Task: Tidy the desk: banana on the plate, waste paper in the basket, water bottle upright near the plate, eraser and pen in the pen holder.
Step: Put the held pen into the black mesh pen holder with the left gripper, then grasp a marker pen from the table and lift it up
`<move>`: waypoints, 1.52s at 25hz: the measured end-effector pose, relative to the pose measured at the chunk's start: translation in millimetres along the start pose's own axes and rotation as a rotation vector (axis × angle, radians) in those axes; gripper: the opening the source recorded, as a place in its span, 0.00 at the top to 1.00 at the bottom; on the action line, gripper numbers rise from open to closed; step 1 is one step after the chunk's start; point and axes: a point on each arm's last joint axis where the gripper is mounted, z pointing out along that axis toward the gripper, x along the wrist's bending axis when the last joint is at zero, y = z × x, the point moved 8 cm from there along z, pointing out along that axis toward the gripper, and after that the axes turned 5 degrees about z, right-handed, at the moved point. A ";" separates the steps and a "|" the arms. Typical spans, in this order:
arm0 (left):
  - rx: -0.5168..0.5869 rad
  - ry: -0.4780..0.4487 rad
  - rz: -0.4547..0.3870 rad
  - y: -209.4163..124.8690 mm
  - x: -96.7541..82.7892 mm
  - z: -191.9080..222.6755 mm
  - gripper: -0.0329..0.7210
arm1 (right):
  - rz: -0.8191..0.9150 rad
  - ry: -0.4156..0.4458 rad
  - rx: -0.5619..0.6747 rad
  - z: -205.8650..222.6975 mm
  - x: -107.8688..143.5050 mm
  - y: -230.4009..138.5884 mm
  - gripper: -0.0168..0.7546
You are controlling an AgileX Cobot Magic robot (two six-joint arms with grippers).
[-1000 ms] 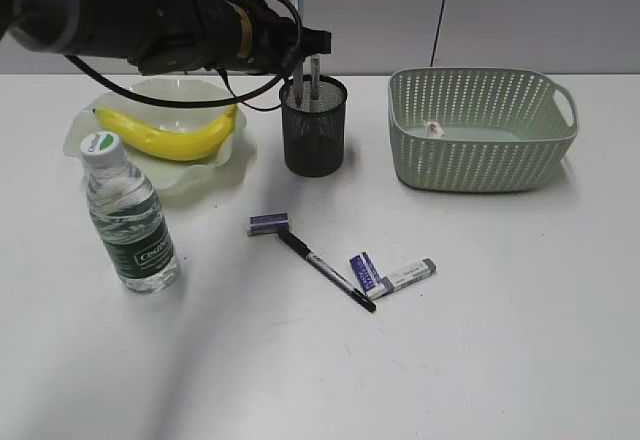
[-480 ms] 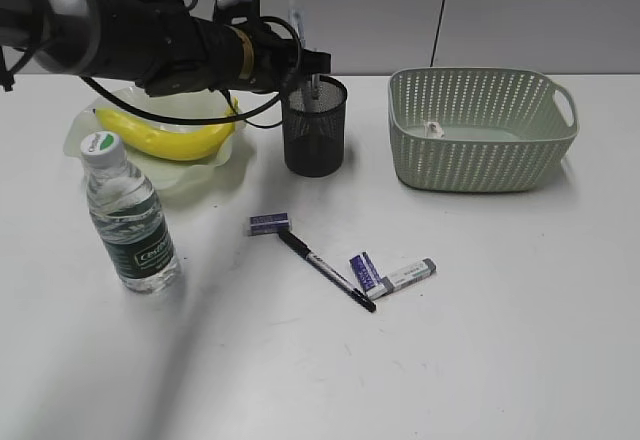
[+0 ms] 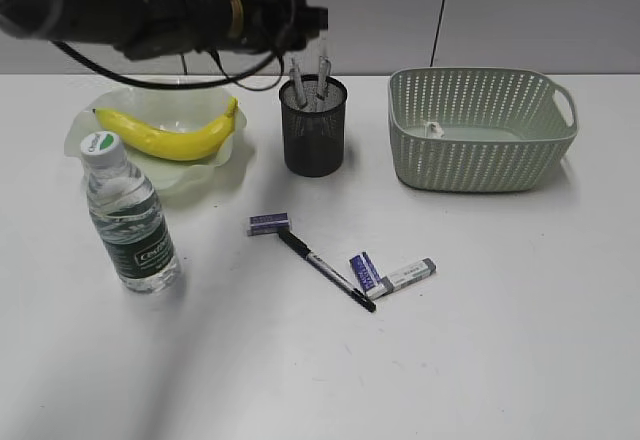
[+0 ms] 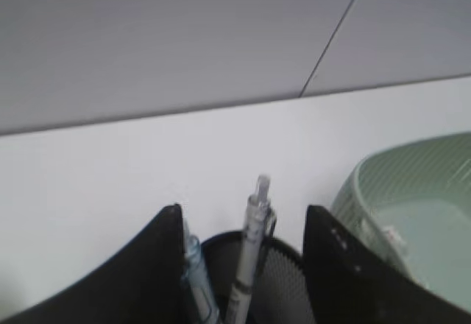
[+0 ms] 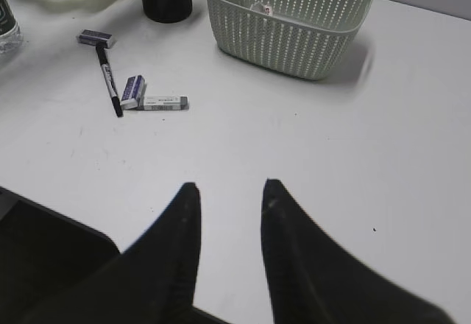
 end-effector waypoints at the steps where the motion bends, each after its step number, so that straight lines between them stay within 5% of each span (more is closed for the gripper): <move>1: -0.027 0.000 0.001 13.4 -2.2 -9.1 0.43 | 0.000 0.000 0.000 0.0 0.0 0.0 0.67; 8: -0.174 0.158 -0.025 103.0 -1.7 -106.7 0.45 | 0.000 -0.001 0.000 0.0 -0.1 0.1 0.67; 13: -0.149 0.266 0.041 123.8 -11.4 -176.6 0.49 | 0.000 -0.001 0.000 0.0 -0.1 0.1 0.67; 20: 0.184 0.207 0.118 77.3 -38.1 -225.0 0.50 | 0.000 -0.001 0.000 0.0 -0.1 0.1 0.66; 25: 0.484 0.188 0.238 36.1 -34.2 -267.3 0.50 | 0.000 -0.001 0.000 0.0 -0.1 0.1 0.66; 31: 0.505 0.110 0.304 10.5 -30.0 -329.3 0.51 | -0.001 -0.001 0.000 0.2 -0.1 -0.1 0.67; 38: 0.433 0.015 0.293 -65.7 -11.6 -417.0 0.51 | -0.002 -0.002 0.017 2.9 0.4 0.0 0.67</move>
